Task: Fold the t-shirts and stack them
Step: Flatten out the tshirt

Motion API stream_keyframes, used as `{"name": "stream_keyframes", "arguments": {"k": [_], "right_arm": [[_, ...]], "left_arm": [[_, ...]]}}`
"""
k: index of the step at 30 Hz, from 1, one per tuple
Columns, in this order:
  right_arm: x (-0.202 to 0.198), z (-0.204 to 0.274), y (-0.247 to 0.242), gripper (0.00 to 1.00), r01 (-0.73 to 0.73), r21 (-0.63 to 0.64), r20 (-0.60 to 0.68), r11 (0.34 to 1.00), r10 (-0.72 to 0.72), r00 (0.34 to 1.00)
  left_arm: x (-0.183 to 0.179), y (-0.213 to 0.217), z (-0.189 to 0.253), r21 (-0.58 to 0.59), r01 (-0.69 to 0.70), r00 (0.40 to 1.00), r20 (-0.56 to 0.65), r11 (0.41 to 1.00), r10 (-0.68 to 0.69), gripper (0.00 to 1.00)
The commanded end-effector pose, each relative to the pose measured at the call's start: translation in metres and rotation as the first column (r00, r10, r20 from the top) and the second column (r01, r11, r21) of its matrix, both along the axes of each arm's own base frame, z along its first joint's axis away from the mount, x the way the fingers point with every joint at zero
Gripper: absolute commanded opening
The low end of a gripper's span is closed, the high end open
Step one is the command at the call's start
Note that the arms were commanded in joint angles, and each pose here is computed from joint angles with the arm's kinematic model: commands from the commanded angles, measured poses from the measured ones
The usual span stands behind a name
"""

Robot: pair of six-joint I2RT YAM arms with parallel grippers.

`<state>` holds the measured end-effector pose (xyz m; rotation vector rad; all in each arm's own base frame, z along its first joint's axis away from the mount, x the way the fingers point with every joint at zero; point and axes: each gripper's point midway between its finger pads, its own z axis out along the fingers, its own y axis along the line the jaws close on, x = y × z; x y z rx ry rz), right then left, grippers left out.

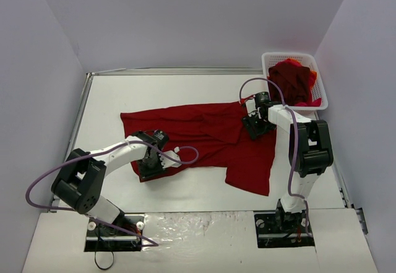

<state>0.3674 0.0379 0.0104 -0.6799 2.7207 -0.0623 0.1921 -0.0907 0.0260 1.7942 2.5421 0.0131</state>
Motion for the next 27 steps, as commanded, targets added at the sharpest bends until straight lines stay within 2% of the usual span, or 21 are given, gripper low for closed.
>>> {"name": "stream_keyframes", "arguments": {"k": [1,4,8,11,15,21,23,27], "right_arm": [[-0.021,-0.025,-0.010,0.59,-0.008,-0.073,-0.103,0.997,0.000,0.995],[-0.020,-0.025,-0.010,0.59,-0.008,-0.073,-0.100,0.997,0.000,0.995],[-0.022,-0.026,-0.011,0.59,-0.007,-0.077,-0.105,0.997,-0.001,0.994],[-0.022,-0.026,-0.011,0.59,-0.008,-0.075,-0.105,0.997,0.000,0.994],[-0.021,-0.025,-0.011,0.59,-0.007,-0.076,-0.102,0.997,-0.001,0.995],[-0.022,-0.025,-0.011,0.59,-0.007,-0.077,-0.105,0.997,-0.001,0.994],[-0.021,-0.024,-0.011,0.59,-0.007,-0.076,-0.101,0.997,-0.001,0.995],[-0.022,-0.024,-0.011,0.59,-0.007,-0.075,-0.101,0.997,0.000,0.995]], "left_arm": [[-0.004,0.001,0.001,0.010,0.013,1.000,-0.010,1.000,-0.013,0.36],[-0.003,0.003,-0.001,0.023,0.012,1.000,-0.007,1.000,-0.012,0.34],[-0.002,0.001,-0.001,0.018,0.011,1.000,-0.005,1.000,-0.011,0.24],[-0.002,0.001,-0.001,0.016,0.009,1.000,-0.006,1.000,-0.009,0.23],[-0.002,0.002,-0.001,0.023,0.006,1.000,-0.003,1.000,-0.006,0.14],[0.000,0.001,0.008,0.023,0.006,1.000,0.009,1.000,-0.006,0.09],[0.001,0.001,0.013,0.023,0.005,1.000,0.020,1.000,-0.006,0.03],[0.007,0.000,0.026,0.014,-0.012,0.998,0.060,1.000,0.011,0.02]]}}
